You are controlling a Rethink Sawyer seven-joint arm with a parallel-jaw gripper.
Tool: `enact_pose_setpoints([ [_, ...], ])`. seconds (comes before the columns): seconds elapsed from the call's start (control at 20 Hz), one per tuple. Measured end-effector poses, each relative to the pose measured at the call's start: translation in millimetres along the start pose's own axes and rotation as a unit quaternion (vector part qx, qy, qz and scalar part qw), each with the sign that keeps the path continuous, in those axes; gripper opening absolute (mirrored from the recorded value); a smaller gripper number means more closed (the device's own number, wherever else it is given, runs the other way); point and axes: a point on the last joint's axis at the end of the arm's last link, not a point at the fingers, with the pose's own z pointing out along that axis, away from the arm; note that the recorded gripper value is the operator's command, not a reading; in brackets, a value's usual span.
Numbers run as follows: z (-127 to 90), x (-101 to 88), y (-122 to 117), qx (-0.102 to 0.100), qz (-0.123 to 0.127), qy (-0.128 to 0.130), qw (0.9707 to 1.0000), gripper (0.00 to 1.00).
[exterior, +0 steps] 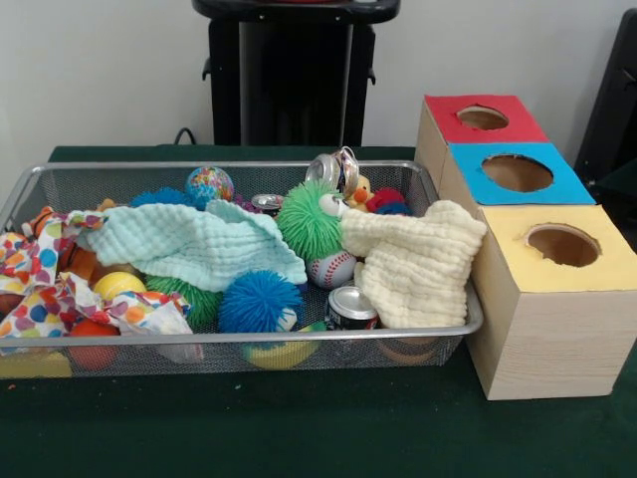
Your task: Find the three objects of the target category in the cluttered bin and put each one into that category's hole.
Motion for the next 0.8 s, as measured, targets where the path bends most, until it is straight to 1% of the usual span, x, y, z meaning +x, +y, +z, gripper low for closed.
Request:
enact_pose_setpoints([
  [0.1,6.2,1.6,9.6,0.007,0.013,0.005,0.9999,0.00],
  [0.2,12.2,2.2,14.3,0.013,0.024,0.008,0.9996,0.00],
  [0.25,16.3,1.0,13.8,0.017,0.031,0.009,0.9993,0.00],
  [0.45,22.2,-3.8,0.2,0.026,0.038,0.010,0.9989,0.00],
  [0.5,22.6,-9.8,-11.4,0.030,0.046,0.009,0.9985,0.00],
  [0.65,21.3,-18.7,-29.2,0.034,0.058,0.007,0.9977,0.00],
  [0.7,18.3,-27.3,-49.7,0.038,0.072,0.005,0.9967,0.00],
  [0.8,14.9,-34.3,-67.9,0.043,0.084,0.004,0.9956,0.00],
])
